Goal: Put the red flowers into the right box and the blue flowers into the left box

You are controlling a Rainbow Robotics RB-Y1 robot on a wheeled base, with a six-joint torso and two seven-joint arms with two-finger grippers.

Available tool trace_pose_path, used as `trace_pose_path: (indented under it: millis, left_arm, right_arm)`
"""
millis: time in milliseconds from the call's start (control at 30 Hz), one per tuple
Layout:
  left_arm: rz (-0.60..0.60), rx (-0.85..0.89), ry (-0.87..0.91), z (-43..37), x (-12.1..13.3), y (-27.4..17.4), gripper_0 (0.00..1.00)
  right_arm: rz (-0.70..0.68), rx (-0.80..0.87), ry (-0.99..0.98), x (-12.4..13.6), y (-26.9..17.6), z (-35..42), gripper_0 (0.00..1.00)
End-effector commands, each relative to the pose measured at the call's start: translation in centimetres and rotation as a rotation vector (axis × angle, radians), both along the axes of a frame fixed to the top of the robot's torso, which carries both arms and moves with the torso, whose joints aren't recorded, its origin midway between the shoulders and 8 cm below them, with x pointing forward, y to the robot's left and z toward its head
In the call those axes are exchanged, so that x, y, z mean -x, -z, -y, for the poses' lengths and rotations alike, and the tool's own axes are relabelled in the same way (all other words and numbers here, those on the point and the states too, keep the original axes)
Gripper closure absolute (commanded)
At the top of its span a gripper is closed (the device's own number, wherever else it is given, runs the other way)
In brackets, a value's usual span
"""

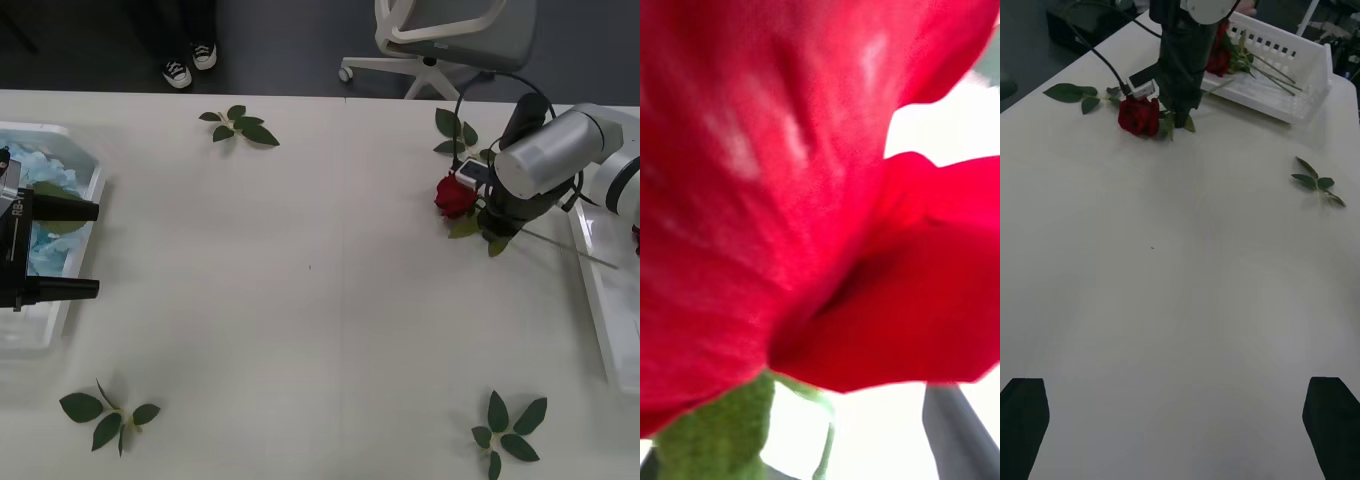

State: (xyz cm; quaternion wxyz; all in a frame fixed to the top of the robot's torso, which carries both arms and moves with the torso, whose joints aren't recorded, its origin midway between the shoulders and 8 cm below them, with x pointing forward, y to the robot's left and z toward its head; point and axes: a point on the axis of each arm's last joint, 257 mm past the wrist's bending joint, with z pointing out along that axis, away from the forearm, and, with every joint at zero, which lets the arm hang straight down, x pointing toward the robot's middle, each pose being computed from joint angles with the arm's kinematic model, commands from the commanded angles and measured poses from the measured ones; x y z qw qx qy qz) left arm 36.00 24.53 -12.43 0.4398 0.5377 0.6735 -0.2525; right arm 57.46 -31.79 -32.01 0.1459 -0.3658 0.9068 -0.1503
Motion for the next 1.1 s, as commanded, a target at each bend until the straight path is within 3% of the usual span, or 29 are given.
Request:
trace_pose_path:
  millis: [33, 67, 400, 600, 867, 1100]
  left_arm:
    - [0.058, -0.043, 0.019, -0.8, 0.0, -1.1, 0.00]
    - [0.058, -0.043, 0.019, -0.8, 0.0, -1.1, 0.00]
    - [0.058, -0.043, 0.019, -0.8, 0.0, -1.1, 0.00]
    - [0.058, -0.043, 0.019, -0.8, 0.0, -1.1, 0.00]
    - [0.058, -0.043, 0.019, -0.8, 0.0, -1.1, 0.00]
    - [0.058, -0.043, 0.019, -0.8, 0.0, -1.1, 0.00]
  right_arm:
    - [-0.030, 0.019, -0.017, 1.1, 2.5, 0.4, 0.95]
    - [-0.033, 0.016, -0.015, 1.3, 2.7, 0.3, 1.00]
    - [-0.028, 0.010, -0.009, 1.2, 2.7, 0.5, 1.00]
    - [0.030, -0.010, 0.055, -0.7, -0.6, 0.5, 1.00]
    - [0.181, -0.046, 0.146, -4.2, -13.4, 2.3, 1.00]
    - [0.286, -0.077, 0.193, -3.9, -23.0, 4.2, 1.00]
